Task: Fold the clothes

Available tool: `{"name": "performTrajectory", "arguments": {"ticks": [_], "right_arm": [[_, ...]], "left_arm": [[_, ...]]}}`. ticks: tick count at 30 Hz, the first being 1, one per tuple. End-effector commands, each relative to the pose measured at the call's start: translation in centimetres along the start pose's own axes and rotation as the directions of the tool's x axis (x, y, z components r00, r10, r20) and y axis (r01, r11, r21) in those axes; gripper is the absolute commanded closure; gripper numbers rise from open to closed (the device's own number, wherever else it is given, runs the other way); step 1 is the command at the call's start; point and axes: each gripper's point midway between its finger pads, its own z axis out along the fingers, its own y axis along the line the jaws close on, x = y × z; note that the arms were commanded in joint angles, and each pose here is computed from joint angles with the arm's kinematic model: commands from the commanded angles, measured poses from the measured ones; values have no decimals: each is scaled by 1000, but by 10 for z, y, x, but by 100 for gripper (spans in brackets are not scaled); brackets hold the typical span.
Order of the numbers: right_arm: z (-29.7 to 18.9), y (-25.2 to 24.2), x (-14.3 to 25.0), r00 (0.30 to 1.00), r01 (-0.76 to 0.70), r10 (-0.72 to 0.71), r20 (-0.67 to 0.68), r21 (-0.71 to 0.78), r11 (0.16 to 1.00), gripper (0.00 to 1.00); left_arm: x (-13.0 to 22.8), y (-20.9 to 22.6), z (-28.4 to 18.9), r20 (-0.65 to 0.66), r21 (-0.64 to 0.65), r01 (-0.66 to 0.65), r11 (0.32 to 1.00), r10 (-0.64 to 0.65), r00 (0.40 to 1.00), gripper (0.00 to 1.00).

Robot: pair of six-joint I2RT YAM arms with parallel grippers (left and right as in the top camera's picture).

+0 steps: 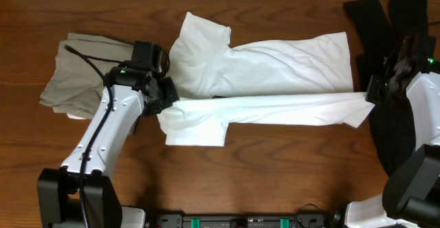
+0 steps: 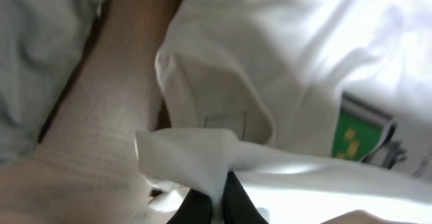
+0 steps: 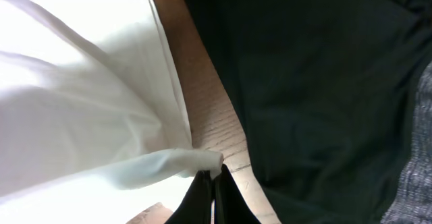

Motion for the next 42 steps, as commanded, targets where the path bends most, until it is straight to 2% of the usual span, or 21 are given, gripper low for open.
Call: {"name": "performTrajectory", "arguments": {"ticks": [1,13,21,25,31,34,42], "right_arm": [[7,-5,5,1000,5,-4,-16,17,1000,98],[36,13,16,999,45,-45,-3,-81,996,97],[38,13,17,999,44,-45,-4,-82,996,97],[37,22,19,999,43,-45,-9,-132,990,97],[38,24,40,995,17,-31,-93,-150,989,96],[44,25,46,994,16,-31,-102,-151,988,92],[60,39,53,996,12,-31,-80,-227,974,92]], "left_arm": [[-14,6,-1,49,-3,99,995,-98,994,94],[-29,0,-3,104,35,118,992,-121,987,94],[-30,-1,-3,105,37,117,992,-120,987,94],[-30,-1,-3,105,36,117,992,-120,987,94],[-29,0,-3,101,34,117,993,-120,988,94],[-29,0,-2,101,33,117,993,-120,988,94],[-28,0,-2,98,31,118,993,-120,988,94]]}}
